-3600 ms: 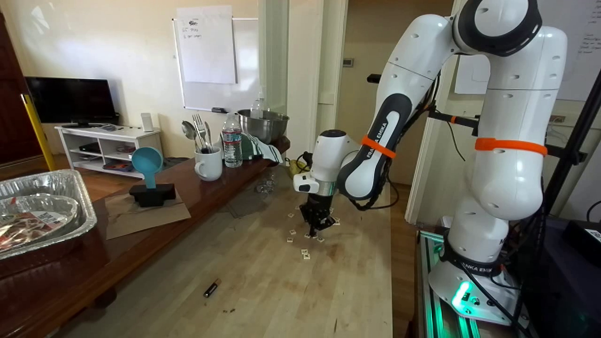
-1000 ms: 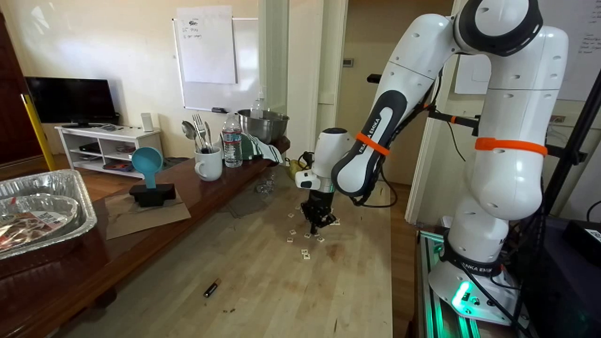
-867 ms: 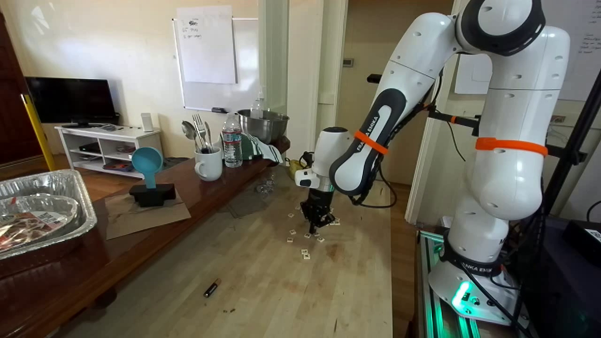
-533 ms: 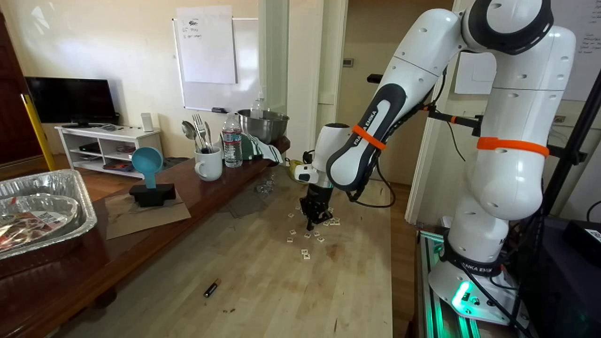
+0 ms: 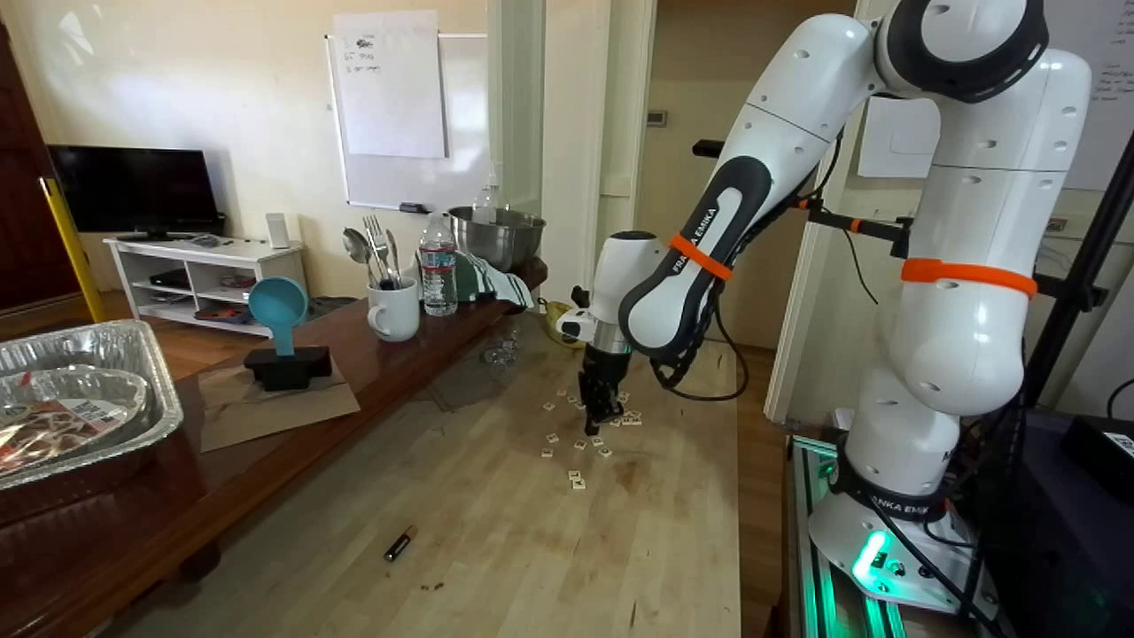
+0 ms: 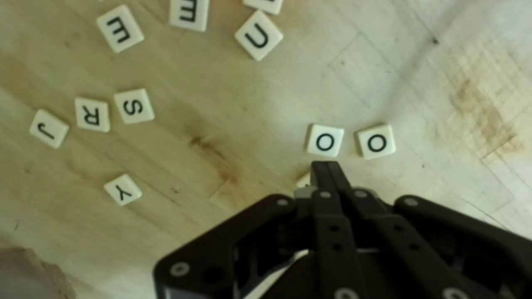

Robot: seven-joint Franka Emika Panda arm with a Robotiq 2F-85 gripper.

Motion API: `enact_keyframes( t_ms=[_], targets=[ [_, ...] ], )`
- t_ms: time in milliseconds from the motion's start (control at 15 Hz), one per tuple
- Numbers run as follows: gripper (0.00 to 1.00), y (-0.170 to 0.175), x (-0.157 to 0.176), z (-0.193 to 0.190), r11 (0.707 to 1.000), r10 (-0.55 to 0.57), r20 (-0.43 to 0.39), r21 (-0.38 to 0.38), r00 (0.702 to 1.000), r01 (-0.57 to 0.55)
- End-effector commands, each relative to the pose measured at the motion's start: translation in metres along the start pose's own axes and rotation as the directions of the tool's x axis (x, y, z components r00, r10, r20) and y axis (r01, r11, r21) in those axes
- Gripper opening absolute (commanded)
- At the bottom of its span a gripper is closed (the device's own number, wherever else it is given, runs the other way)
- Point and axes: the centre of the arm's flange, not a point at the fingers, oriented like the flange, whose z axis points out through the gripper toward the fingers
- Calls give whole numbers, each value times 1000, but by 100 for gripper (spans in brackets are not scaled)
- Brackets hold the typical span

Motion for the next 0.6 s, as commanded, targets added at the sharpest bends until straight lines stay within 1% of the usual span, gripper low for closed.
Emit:
enact_keyframes(
  t_ms=[0,133,533],
  targets=[
    [1,-1,1,0,999,33,10,5,999,-33],
    [1,-2,2,-2,998,62,15,7,998,-62],
    [0,-1,2,-2,997,73,15,6,997,-74]
  ],
)
